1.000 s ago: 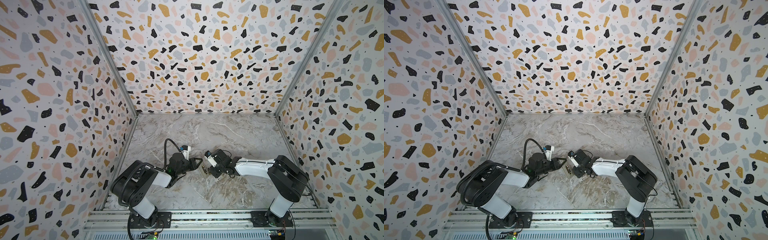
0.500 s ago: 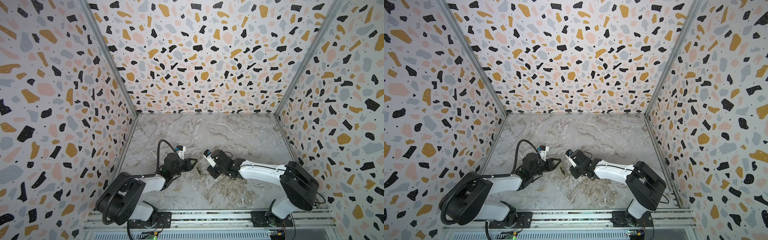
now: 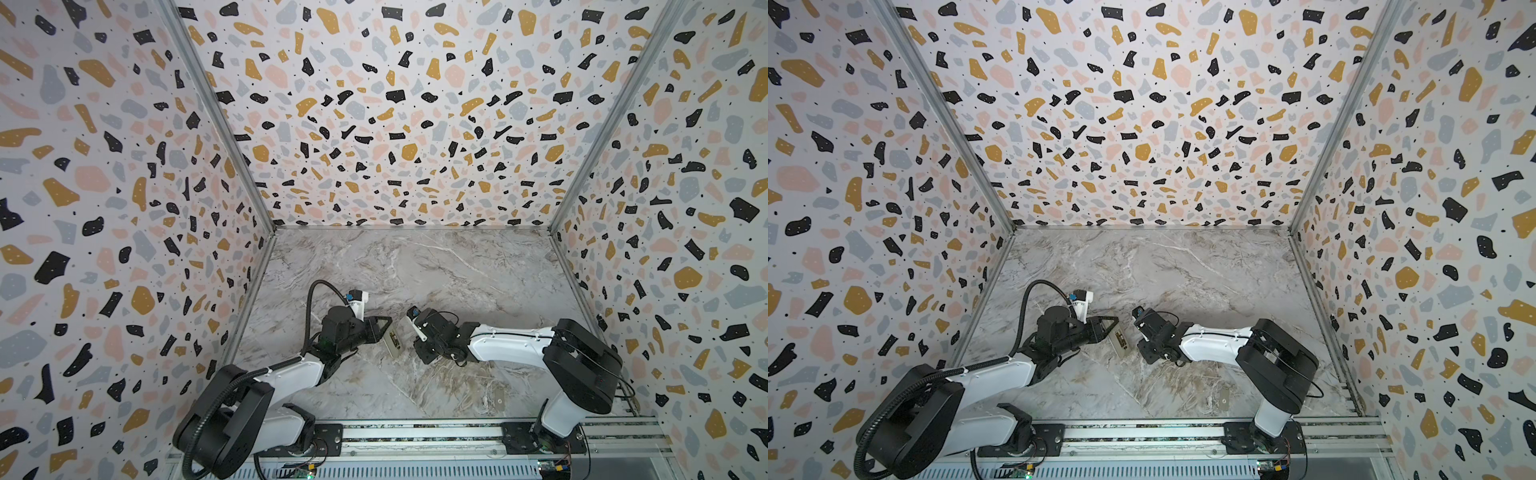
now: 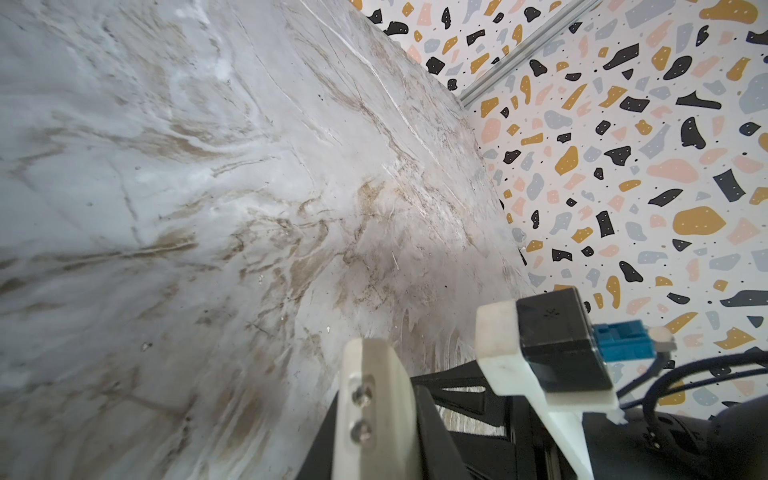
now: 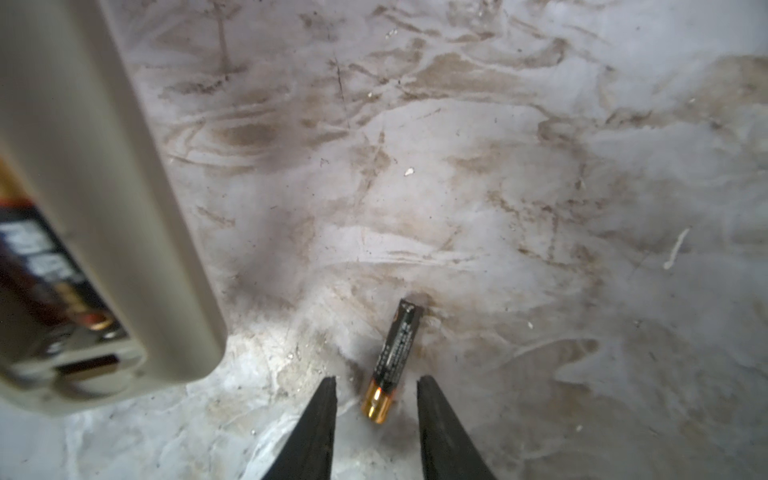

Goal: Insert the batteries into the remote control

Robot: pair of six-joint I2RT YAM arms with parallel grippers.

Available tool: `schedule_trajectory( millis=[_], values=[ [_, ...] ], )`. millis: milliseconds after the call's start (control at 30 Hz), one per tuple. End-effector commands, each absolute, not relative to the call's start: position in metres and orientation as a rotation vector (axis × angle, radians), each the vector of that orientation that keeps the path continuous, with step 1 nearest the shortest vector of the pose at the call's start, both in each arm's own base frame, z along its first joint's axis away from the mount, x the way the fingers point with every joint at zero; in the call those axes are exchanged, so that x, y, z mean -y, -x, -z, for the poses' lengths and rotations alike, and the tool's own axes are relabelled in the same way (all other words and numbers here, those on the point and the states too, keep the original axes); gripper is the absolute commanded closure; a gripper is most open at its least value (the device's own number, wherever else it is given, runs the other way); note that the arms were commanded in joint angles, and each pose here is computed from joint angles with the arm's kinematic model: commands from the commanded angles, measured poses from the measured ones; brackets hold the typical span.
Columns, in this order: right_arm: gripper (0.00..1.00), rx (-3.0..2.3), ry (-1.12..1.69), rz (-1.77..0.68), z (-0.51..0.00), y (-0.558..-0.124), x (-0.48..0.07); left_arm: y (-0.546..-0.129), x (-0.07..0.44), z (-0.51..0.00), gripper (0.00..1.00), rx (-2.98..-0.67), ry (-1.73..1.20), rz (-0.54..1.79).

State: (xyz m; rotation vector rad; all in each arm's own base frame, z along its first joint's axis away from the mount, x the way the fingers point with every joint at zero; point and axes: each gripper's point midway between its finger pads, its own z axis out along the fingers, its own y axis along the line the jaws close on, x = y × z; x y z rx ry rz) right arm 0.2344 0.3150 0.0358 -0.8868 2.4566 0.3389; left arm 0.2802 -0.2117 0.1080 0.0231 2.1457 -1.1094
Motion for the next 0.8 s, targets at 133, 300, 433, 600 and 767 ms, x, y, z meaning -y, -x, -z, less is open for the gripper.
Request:
schedule_trajectory(
  millis=[133,300,433,600,767],
  values=[
    [0.64,-2.487,0.854,-0.286,-0.025,-0.235,-0.31,-0.281,0.211,-0.124,1.0,-2.085,-0.062,1.106],
    [0.66,-2.502,0.863,-0.264,-0.018,-0.235,-0.308,-0.281,0.21,-0.127,1.0,-2.08,-0.069,1.094],
    [0.75,-2.511,0.864,-0.257,-0.016,-0.234,-0.306,-0.281,0.209,-0.128,1.0,-2.076,-0.068,1.088],
    [0.83,-2.52,0.863,-0.24,-0.015,-0.232,-0.301,-0.28,0.209,-0.125,1.0,-2.075,-0.062,1.093],
    [0.93,-2.521,0.862,-0.229,-0.016,-0.23,-0.297,-0.28,0.209,-0.127,1.0,-2.055,-0.047,1.119]
  ],
)
